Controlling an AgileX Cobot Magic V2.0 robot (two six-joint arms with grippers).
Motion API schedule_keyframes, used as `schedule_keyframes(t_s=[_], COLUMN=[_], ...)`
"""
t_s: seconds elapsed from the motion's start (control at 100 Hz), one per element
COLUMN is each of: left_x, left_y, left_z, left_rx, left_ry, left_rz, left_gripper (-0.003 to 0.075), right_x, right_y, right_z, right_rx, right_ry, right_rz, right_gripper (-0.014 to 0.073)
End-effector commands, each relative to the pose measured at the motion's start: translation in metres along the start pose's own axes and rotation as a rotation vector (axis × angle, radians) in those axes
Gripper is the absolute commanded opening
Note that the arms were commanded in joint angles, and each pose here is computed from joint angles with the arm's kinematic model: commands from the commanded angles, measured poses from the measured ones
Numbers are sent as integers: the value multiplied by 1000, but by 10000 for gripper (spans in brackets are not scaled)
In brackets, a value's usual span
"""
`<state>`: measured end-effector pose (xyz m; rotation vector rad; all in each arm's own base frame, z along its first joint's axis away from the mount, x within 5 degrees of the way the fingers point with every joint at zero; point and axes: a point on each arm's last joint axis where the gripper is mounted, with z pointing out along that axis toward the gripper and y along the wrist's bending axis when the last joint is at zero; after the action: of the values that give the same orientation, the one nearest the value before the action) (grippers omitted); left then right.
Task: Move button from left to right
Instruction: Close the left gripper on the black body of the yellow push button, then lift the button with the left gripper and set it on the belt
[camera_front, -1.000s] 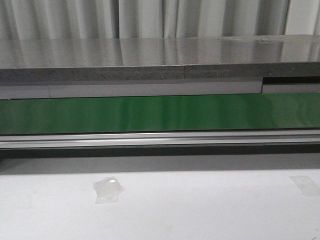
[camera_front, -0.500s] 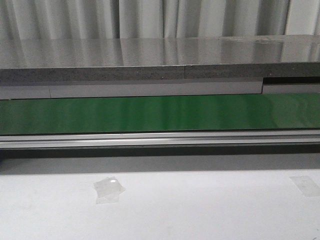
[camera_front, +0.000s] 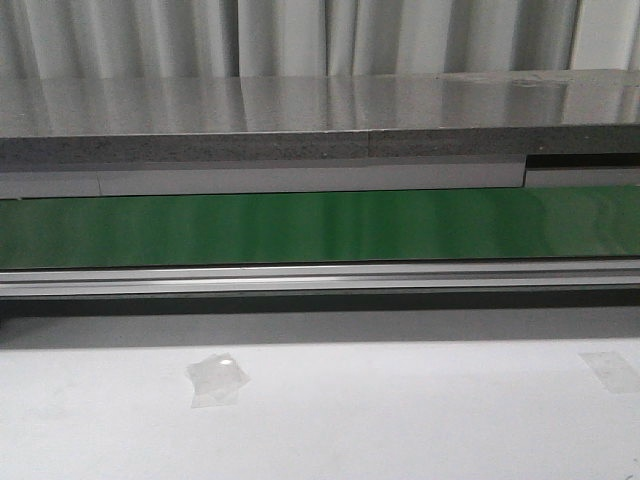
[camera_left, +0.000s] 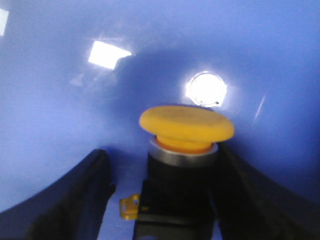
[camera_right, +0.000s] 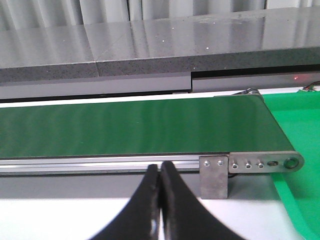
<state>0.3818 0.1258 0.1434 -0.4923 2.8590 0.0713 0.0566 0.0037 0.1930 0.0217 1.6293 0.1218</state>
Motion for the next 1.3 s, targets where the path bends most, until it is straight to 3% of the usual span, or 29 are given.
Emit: schedule_keyframes(t_s=[0.0,0.13,0.34,0.53,0.72,0.87,1.29], left_x=[-6,-5,-6,-9,-18,-20,-12], left_y=[-3,-3,-3,-2,-1,-7,-46], left_z=[-21,-21,-24,-48,-103,-141,-146], left_rx=[5,5,3,-4,-11,-9,52], left_ry=[-47,-38,-46,-111,-257,-322,-277], left_rz=[19,22,24,32,40,127,287], left_gripper=[337,308,185,125,115,115,115], right_x=[-14,-14,-14,-14,-14,-14,-14], right_y=[1,1,1,1,1,1,1], right_z=[-3,-3,-3,-3,-3,-3,-3], right_rx=[-11,-11,-11,-11,-11,-11,-11], right_ry=[-121,-121,-121,-121,-121,-121,-121], right_rz=[-13,-13,-13,-13,-13,-13,-13], right_gripper=[-68,-68,-68,-68,-68,-68,-68])
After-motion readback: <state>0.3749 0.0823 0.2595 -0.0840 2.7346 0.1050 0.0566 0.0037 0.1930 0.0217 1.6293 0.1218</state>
